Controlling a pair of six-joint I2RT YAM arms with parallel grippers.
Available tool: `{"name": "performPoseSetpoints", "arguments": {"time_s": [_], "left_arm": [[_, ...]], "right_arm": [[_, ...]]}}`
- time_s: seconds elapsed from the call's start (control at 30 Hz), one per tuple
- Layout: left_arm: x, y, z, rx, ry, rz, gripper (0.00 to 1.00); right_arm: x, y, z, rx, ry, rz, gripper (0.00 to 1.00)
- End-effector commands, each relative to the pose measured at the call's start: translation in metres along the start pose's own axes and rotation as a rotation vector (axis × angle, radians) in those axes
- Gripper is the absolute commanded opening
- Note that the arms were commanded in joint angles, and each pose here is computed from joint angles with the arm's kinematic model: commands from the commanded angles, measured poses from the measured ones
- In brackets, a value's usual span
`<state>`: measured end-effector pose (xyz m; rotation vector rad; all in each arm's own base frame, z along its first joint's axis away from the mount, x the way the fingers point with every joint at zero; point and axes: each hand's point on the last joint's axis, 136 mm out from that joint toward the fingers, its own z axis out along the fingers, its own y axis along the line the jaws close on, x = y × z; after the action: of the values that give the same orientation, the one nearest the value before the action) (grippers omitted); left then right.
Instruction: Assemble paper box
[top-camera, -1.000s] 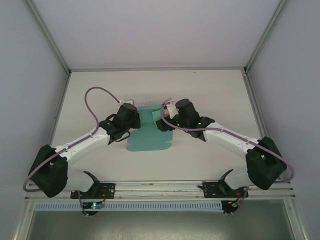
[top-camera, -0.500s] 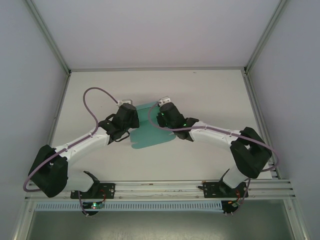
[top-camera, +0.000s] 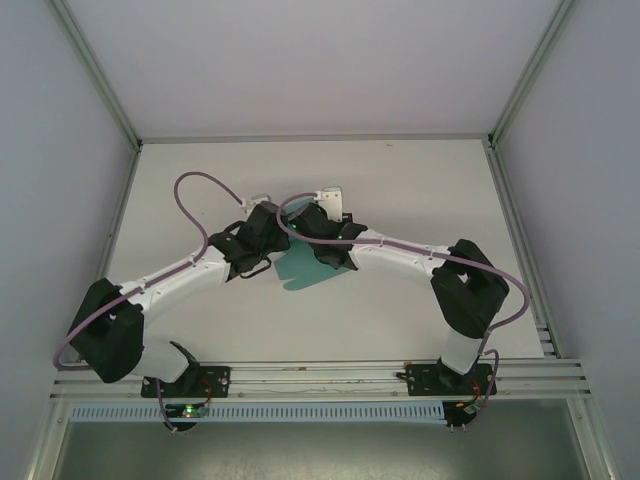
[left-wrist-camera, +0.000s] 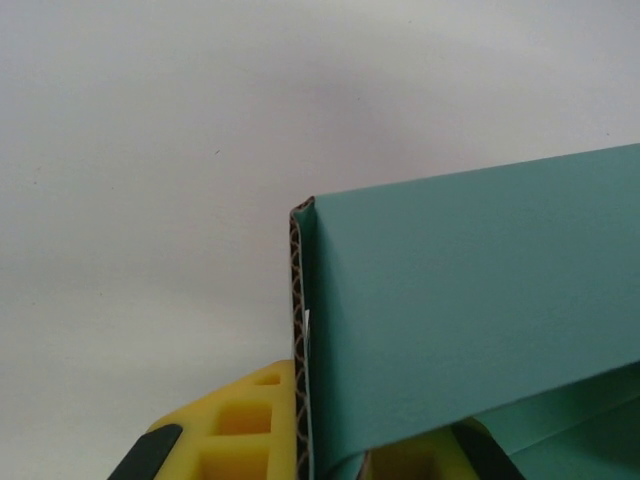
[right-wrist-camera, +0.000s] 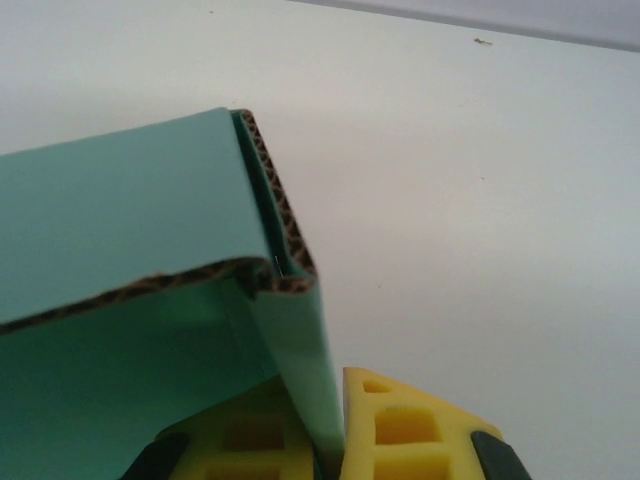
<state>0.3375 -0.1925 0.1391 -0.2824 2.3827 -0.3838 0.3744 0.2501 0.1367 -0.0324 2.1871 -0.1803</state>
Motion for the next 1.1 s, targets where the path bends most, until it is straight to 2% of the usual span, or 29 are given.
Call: {"name": "performPoseSetpoints", "arguments": {"time_s": [0.0, 0.03, 0.13, 0.27, 0.47, 0.7, 0.8, 0.87, 0.93, 1.0, 1.07], "left_arm": [[0.005, 0.020, -0.007, -0.083, 0.028, -0.004, 0.00], [0.005, 0.014, -0.006, -0.057, 0.031, 0.007, 0.00], [0.006, 0.006, -0.004, -0.013, 0.040, 0.036, 0.00], [0.008, 0.003, -0.004, 0.007, 0.050, 0.075, 0.00], [0.012, 0.003, -0.005, 0.014, 0.069, 0.108, 0.00], [0.012, -0.002, -0.012, 0.051, 0.060, 0.123, 0.00], [0.013, -0.003, -0.014, 0.058, 0.060, 0.131, 0.00], [0.012, -0.002, -0.015, 0.050, 0.054, 0.134, 0.00], [0.011, 0.001, -0.015, 0.036, 0.051, 0.135, 0.00], [0.010, 0.000, -0.016, 0.031, 0.048, 0.134, 0.00], [0.009, 0.003, -0.016, 0.006, 0.049, 0.124, 0.00]], "right_arm": [[0.011, -0.062, 0.027, 0.171, -0.004, -0.138, 0.04], [0.010, -0.050, 0.026, 0.072, -0.014, -0.126, 0.10], [0.004, -0.023, 0.014, -0.194, -0.037, -0.101, 0.16], [-0.004, -0.010, -0.002, -0.372, -0.069, -0.124, 0.29], [-0.006, 0.002, -0.011, -0.499, -0.065, -0.150, 0.34], [-0.010, -0.001, -0.004, -0.492, -0.055, -0.149, 0.42], [-0.010, -0.003, 0.002, -0.496, -0.036, -0.132, 0.40], [-0.012, -0.002, 0.002, -0.502, -0.038, -0.124, 0.32], [-0.012, -0.003, 0.002, -0.495, -0.038, -0.132, 0.18], [-0.011, -0.013, 0.009, -0.415, -0.031, -0.141, 0.11], [-0.013, -0.036, 0.018, -0.234, -0.024, -0.131, 0.08]]}}
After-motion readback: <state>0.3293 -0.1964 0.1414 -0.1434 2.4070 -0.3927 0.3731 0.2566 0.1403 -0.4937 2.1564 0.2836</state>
